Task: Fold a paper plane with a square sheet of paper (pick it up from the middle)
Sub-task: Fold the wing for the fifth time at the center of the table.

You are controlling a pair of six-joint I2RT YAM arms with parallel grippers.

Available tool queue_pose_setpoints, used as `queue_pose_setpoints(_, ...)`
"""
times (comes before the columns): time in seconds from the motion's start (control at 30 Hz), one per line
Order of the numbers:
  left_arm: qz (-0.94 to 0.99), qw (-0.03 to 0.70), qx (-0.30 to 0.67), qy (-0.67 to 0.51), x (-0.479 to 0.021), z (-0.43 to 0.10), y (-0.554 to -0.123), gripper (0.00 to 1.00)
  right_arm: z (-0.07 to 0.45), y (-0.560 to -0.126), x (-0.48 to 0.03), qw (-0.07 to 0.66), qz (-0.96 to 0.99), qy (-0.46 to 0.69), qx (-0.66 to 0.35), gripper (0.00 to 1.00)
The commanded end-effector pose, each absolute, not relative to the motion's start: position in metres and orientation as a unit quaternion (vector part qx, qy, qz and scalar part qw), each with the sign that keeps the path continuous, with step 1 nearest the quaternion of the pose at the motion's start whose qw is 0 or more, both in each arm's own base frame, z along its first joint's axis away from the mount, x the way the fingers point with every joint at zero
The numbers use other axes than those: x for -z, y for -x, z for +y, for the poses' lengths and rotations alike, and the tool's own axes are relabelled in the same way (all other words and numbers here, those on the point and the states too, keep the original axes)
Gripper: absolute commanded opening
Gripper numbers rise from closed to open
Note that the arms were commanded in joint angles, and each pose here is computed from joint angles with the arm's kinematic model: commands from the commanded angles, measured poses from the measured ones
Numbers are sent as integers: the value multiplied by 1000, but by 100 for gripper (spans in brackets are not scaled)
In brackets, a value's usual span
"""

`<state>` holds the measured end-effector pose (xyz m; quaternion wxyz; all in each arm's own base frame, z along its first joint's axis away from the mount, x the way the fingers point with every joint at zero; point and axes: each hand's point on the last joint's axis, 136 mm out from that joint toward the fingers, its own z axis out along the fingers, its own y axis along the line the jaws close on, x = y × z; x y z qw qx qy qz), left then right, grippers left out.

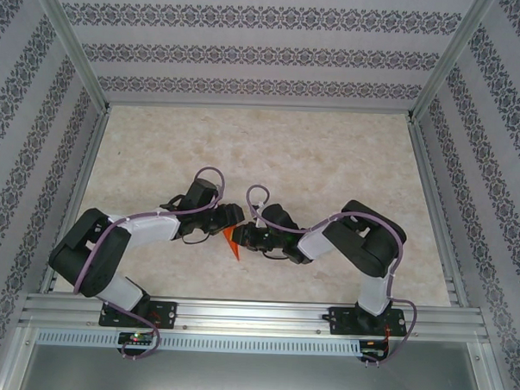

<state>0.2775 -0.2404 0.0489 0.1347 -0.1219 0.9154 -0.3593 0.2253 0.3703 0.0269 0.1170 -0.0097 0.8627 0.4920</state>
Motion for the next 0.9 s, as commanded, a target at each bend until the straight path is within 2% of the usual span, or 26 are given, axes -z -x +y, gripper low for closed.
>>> queue_pose_setpoints(0.0,908,164,364,124,-58,-241,-292,59,353,-220,-8,112,889,7,-445,21)
queue_pose_setpoints(0.17,909,168,361,124,-61,-241,-294,59,352,-218,-7,111,896,19,-430,21)
queue_pose_setpoints(0.27,908,167,362,124,-61,-241,-294,59,345,-218,1,106,908,6,-406,11)
queue_pose_setpoints(0.4,910,164,361,123,-59,-241,-293,59,342,-215,8,95,915,2,-391,4)
queue_pose_setpoints(0.87,923,137,335,131,-39,-236,-287,59,327,-202,27,77,948,18,-307,2)
